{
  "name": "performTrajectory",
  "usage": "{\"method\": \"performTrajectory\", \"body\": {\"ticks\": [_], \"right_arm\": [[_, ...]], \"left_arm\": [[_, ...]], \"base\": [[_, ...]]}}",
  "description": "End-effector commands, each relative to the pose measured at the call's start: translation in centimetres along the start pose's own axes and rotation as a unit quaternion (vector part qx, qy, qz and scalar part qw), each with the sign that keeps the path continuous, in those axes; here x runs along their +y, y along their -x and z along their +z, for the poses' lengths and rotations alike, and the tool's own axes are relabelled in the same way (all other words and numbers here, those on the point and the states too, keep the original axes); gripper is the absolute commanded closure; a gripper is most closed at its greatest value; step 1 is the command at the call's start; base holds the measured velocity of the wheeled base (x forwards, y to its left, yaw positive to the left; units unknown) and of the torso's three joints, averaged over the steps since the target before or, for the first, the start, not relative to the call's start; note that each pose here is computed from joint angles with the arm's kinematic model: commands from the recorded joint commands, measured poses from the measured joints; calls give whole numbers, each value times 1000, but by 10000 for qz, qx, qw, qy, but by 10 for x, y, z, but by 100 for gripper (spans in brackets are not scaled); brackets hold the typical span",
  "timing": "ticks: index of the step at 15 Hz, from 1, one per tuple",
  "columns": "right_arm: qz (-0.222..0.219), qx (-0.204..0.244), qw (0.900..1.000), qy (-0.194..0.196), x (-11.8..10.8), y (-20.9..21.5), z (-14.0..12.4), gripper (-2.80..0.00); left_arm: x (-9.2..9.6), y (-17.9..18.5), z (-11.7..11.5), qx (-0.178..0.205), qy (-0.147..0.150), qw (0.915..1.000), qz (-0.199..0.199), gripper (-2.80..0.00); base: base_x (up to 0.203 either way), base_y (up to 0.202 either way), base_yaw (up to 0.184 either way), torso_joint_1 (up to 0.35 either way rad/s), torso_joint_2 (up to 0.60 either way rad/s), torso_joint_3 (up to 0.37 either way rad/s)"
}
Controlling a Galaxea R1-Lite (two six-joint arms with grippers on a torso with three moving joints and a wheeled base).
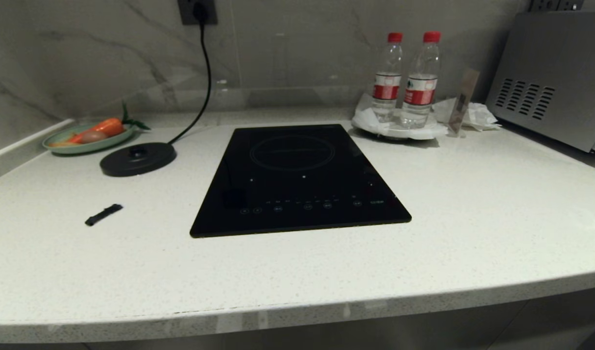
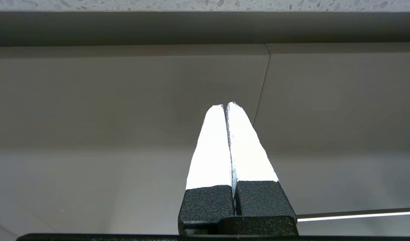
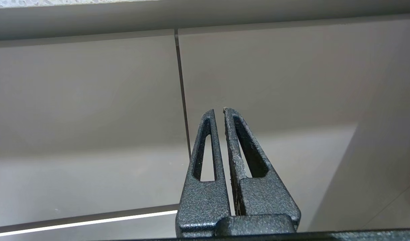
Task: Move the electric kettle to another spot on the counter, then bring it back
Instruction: Grab the kettle
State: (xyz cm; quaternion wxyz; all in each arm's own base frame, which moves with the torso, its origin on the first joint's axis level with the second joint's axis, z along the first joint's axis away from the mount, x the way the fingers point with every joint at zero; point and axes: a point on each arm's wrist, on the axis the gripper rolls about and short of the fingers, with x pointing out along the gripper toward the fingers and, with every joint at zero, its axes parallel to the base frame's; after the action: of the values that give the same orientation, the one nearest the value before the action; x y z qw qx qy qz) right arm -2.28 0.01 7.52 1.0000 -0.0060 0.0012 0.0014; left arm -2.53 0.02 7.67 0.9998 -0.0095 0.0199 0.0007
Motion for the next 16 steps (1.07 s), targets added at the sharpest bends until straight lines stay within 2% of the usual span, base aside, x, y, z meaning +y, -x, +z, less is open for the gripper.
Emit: {"method": "performTrajectory", "body": {"ticks": [1, 16], "right_arm": [[2, 4, 10000, 2, 0, 0, 0, 0], [2, 4, 10000, -14, 0, 0, 0, 0]], "left_arm": [[0, 0, 0, 0, 4, 10000, 2, 0], [0, 0, 0, 0, 4, 10000, 2, 0]], "base": [[0, 0, 0, 0, 0, 0], [0, 0, 0, 0, 0, 0]]}}
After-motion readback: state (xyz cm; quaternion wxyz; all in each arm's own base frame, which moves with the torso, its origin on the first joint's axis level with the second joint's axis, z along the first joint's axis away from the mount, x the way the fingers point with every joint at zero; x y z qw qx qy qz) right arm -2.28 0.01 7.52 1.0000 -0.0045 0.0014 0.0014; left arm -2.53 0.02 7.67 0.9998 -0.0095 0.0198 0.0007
